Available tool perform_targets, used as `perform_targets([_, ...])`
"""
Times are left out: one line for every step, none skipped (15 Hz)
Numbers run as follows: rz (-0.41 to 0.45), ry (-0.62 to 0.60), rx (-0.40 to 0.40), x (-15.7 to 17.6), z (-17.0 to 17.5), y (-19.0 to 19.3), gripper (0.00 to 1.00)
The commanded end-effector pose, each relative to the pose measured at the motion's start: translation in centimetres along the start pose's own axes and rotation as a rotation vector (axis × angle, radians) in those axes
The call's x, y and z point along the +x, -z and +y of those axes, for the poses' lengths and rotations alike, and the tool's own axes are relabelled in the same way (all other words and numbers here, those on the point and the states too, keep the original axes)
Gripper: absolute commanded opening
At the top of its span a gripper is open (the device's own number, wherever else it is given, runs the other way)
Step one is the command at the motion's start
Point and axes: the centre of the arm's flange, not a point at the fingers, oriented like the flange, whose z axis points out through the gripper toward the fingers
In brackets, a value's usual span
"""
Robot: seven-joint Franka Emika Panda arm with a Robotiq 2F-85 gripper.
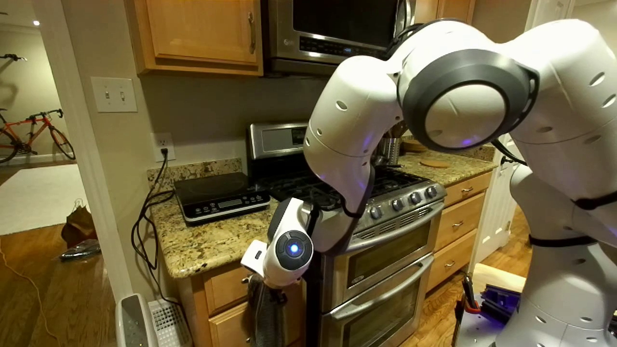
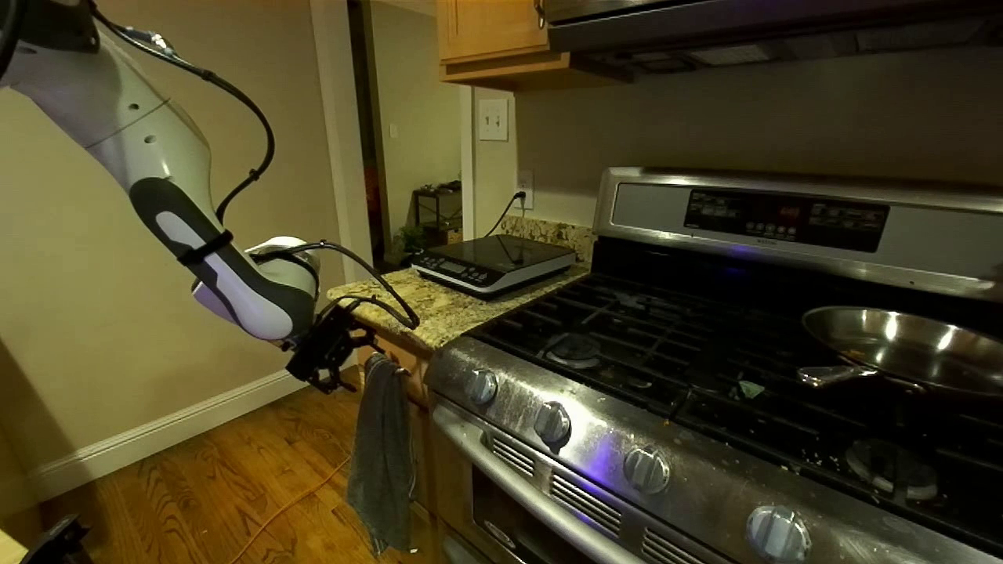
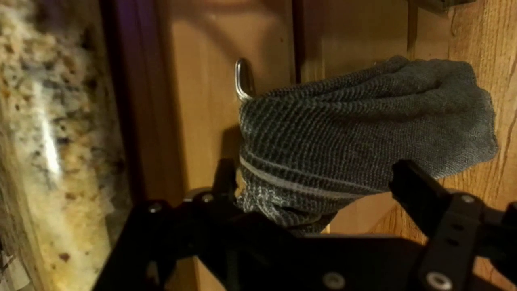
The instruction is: Open the top drawer.
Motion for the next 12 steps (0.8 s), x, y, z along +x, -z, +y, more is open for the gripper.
perform_targets([-0.006, 0.014, -0.029, -0.6, 0.5, -1.4, 1.0])
perform_targets([-0.006, 0.015, -0.032, -0.6, 0.6, -1.6, 1.0])
perform_targets([-0.007, 0.019, -0.036, -0.6, 0.7, -1.9, 0.98])
perform_targets([-0.008, 0.024, -0.041, -0.6, 0.8, -2.1, 0.89])
perform_targets([-0.007, 0.029, -0.046, -0.6, 0.9, -2.3, 0.83])
perform_targets([-0.007, 0.032, -0.049, -0.6, 1.0, -2.5, 0.72])
perform_targets([-0.007, 0.034, -0.052, -0.7, 1.1, -2.6, 0.67])
perform_targets([-0.008, 0.032, -0.053, -0.7, 1.2, -2.8, 0.53])
perform_targets([-0.007, 0.032, -0.055, -0.7, 1.3, -2.9, 0.47])
perform_targets([-0.008, 0.03, -0.056, -0.8, 1.3, -2.9, 0.4])
perform_targets([-0.008, 0.03, -0.057, -0.8, 1.4, -2.9, 0.34])
perform_targets([-0.008, 0.028, -0.057, -0.8, 1.4, -2.9, 0.28])
